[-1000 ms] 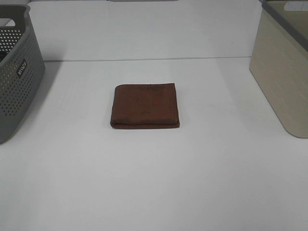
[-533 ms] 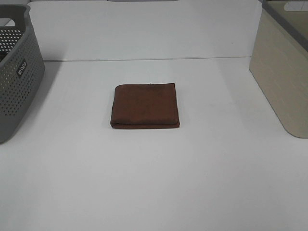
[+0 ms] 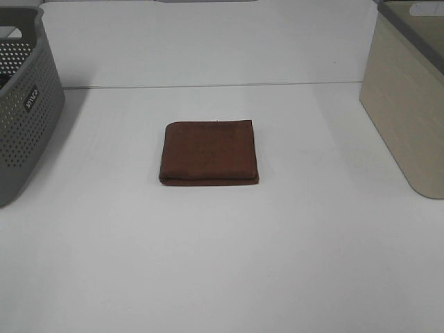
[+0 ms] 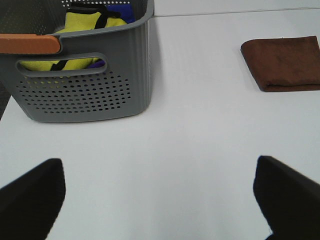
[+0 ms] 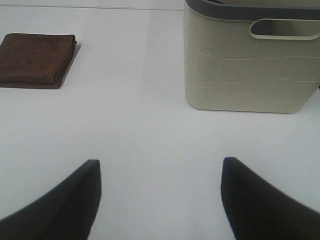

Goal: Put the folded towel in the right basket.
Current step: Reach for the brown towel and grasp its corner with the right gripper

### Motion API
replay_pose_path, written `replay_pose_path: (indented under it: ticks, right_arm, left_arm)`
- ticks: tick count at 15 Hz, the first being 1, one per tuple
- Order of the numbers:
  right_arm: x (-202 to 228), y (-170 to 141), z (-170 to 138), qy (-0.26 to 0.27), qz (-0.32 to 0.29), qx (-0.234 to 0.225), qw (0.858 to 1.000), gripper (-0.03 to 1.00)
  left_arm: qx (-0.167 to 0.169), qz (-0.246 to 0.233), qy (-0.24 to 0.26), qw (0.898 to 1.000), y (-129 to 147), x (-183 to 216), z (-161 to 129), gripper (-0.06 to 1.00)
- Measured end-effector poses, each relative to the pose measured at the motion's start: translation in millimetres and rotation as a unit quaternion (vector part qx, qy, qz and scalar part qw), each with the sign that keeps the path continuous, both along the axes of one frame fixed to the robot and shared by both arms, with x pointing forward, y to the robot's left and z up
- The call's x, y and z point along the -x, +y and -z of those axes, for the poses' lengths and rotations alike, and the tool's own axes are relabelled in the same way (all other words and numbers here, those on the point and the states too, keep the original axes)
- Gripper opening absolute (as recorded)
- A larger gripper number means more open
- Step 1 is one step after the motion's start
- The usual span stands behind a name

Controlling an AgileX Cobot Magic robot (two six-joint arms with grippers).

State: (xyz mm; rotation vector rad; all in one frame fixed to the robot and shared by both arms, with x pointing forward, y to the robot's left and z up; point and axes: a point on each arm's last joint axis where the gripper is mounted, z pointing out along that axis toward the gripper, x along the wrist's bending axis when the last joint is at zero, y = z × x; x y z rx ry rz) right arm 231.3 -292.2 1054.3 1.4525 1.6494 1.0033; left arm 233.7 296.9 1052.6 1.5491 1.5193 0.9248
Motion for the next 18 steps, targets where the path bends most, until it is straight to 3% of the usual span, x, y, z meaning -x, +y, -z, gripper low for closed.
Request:
replay_pose_path:
  ticks: [6, 9, 10, 13, 18]
  right_arm:
    - [0, 0, 0, 0.0, 0.0, 0.0, 1.0, 0.65]
    - [-14, 1, -18, -0.018, 0.0, -0.007, 1.0, 0.65]
    - [-39, 3, -42, -0.023, -0.004, -0.017, 1.0, 0.65]
    - [-96, 8, -74, 0.013, -0.026, -0.018, 0.999, 0.65]
    - [-205, 22, -99, 0.102, -0.089, -0.033, 0.99, 0.65]
  left_arm:
    - [0.0, 0.0, 0.0, 1.0, 0, 0, 0, 0.97]
    - [0.0, 0.0, 0.0, 1.0, 0, 0, 0, 0.97]
    - [0.0, 0.0, 0.0, 1.0, 0, 0, 0, 0.97]
    - [0.0, 0.0, 0.0, 1.0, 0, 0, 0, 0.97]
    - [0.0, 0.0, 0.0, 1.0, 0, 0, 0, 0.97]
